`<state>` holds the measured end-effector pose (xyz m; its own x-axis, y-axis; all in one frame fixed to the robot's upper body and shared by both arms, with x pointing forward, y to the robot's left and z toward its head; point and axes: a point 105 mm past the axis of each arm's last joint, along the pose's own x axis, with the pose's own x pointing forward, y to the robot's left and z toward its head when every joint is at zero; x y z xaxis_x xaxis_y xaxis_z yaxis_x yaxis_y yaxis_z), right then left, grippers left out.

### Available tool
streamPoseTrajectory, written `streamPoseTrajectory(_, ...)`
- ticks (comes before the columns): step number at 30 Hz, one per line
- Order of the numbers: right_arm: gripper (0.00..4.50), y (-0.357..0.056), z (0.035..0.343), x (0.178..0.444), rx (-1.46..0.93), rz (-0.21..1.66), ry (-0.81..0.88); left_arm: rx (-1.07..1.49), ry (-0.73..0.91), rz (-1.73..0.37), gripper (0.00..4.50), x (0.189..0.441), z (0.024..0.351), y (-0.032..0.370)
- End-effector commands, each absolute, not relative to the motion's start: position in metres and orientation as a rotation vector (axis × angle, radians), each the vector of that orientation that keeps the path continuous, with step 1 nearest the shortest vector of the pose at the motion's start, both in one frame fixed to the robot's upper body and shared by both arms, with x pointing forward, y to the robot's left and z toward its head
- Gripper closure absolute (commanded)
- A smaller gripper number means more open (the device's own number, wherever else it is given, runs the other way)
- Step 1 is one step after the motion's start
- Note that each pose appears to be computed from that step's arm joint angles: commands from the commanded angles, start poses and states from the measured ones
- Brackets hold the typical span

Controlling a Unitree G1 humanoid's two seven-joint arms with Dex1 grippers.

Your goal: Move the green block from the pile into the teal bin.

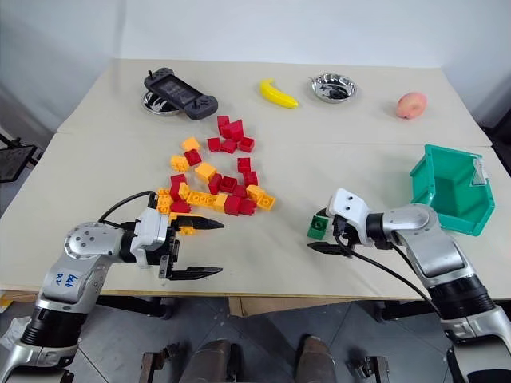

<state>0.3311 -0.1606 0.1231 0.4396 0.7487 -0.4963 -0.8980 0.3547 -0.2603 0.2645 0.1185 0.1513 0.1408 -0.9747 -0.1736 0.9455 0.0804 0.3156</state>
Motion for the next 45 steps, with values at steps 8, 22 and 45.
streamPoseTrajectory(8, 2.58, -0.166, 0.138, 0.329, -0.494, 1.092, 0.206, 0.377, -0.153, -1.444, 0.0, 0.268, 0.162, 0.11)
streamPoseTrajectory(22, 2.96, -0.346, 0.237, 0.314, -0.437, 0.21, -0.05, 0.204, -0.298, -1.39, 0.0, 0.311, 0.179, 0.025)
streamPoseTrajectory(45, 0.02, -0.316, 0.227, 0.334, -0.411, 0.579, -0.117, 0.329, -0.366, -1.084, 0.0, 0.325, 0.199, 0.09)
